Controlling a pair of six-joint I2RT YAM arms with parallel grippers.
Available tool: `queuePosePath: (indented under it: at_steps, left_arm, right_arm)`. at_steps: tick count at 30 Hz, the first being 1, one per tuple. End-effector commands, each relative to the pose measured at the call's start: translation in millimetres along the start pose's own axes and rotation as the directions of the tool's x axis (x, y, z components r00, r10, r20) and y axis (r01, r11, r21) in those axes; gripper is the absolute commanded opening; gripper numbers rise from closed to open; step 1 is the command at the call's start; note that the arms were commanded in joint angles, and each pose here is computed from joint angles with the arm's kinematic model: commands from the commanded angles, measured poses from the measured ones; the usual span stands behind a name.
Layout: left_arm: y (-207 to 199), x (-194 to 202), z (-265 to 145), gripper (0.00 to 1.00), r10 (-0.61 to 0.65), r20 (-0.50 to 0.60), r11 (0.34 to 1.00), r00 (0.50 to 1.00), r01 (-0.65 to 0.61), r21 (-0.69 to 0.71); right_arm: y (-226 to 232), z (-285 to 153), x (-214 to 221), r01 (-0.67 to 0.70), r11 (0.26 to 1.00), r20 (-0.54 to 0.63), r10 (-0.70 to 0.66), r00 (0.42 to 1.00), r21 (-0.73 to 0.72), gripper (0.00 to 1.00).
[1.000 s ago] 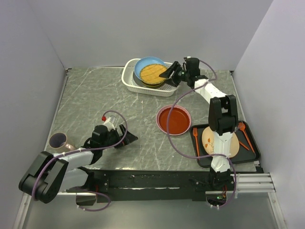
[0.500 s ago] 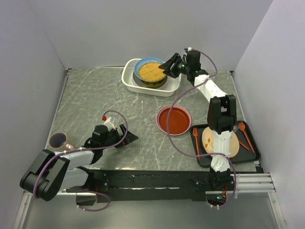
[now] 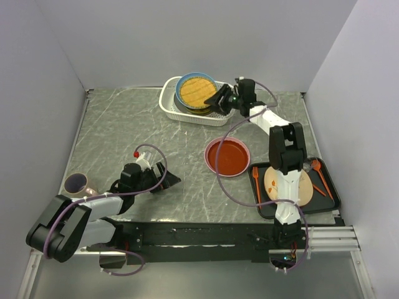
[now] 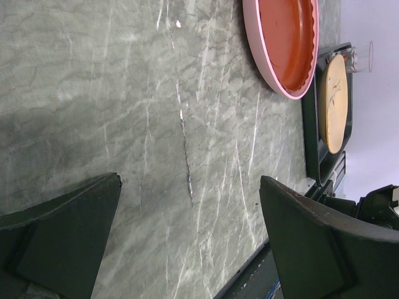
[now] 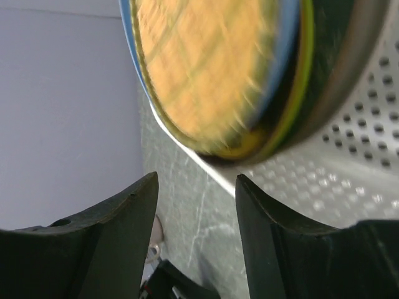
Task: Place the plates into the plastic bin on the countertop
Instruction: Place the plate in the plastic bin, then pick up the plate at the center of the board.
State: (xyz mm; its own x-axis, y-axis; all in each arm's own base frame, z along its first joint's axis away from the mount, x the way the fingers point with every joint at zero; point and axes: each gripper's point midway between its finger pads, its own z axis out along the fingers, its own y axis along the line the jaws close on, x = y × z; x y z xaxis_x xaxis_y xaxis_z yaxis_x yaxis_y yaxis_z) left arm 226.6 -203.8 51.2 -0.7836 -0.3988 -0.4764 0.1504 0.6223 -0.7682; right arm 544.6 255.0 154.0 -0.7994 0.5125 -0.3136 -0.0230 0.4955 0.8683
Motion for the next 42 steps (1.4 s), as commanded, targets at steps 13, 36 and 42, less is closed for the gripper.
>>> queuePosePath:
  at_steps: [13, 36, 42]
  left_arm:
    - [0.6, 2.2, -4.4, 0.99, 0.009, 0.012, 1.0, 1.0, -0.009, 0.007]
    - [-40.0, -31.6, 1.6, 0.99, 0.059, 0.057, 0.994, 0.997, -0.064, 0.085]
    - [-67.3, -45.6, 19.7, 0.99, 0.091, 0.036, 0.988, 0.995, -0.095, 0.121]
  right_arm:
    - [104.7, -89.0, -8.2, 0.194, 0.964, 0.151, -0.168, 0.974, -0.183, 0.63]
    - [38.9, -151.4, 74.7, 0.215, 0.974, 0.134, -0.205, 0.97, -0.066, 0.64]
    - [8.2, -176.1, 101.1, 0.217, 0.976, 0.121, -0.216, 0.969, 0.003, 0.65]
